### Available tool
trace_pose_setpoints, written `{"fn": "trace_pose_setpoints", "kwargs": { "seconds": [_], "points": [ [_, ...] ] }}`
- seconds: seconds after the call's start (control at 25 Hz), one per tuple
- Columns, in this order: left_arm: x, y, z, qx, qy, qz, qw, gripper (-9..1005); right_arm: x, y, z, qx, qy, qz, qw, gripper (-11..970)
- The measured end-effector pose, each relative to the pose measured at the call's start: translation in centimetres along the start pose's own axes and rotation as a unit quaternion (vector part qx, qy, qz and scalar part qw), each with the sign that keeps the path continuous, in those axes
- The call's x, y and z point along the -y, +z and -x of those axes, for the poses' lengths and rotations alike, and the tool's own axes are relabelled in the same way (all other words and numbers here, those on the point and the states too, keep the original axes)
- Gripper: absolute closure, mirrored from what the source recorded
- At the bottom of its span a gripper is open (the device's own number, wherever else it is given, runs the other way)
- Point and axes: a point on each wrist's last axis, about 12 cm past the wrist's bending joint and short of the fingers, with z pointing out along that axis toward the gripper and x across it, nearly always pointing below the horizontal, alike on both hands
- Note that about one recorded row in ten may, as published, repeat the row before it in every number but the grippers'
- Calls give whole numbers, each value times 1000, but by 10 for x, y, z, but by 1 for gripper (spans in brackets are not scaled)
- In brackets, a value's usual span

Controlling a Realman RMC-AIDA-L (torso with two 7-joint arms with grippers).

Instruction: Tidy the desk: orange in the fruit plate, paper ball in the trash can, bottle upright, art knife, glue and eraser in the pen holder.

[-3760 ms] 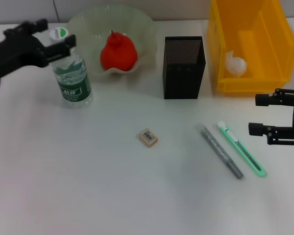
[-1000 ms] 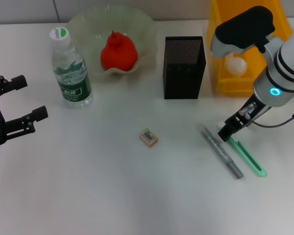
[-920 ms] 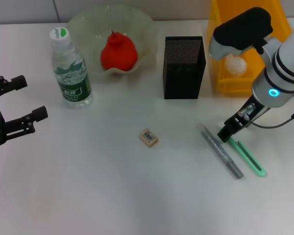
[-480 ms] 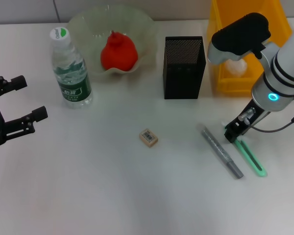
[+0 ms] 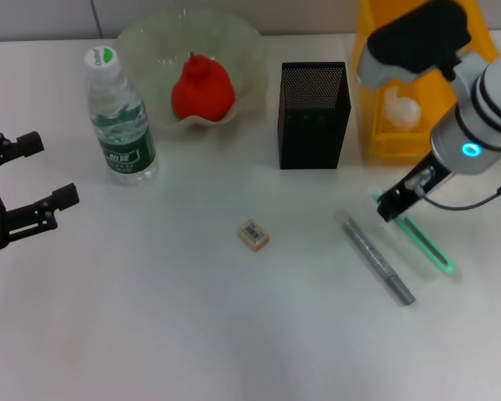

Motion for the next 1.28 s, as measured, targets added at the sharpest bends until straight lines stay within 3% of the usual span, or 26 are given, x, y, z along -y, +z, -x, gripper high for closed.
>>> {"fn": "trace_pose_setpoints", "kwargs": {
  "seconds": [0.28,0.52,0.72,1.0,1.28],
  "points": [
    [1,-1,-1,0,-2,2,1000,135,-6,-51,5,96,-24,-14,995,789],
    [2,0,-2,1,-4,2,1000,135,-12,-81,14,201,-47,-40,978,789],
    [4,1,-3,2,-6,2,1000,135,-16,-83,26,298,-78,-37,951,788],
    [4,0,-4,3,-8,8,1000,136,-12,-72,32,374,-104,-21,921,787],
    [5,-1,-6,7,-13,15,1000,136,-4,-49,35,394,-108,-35,912,784]
  ]
}}
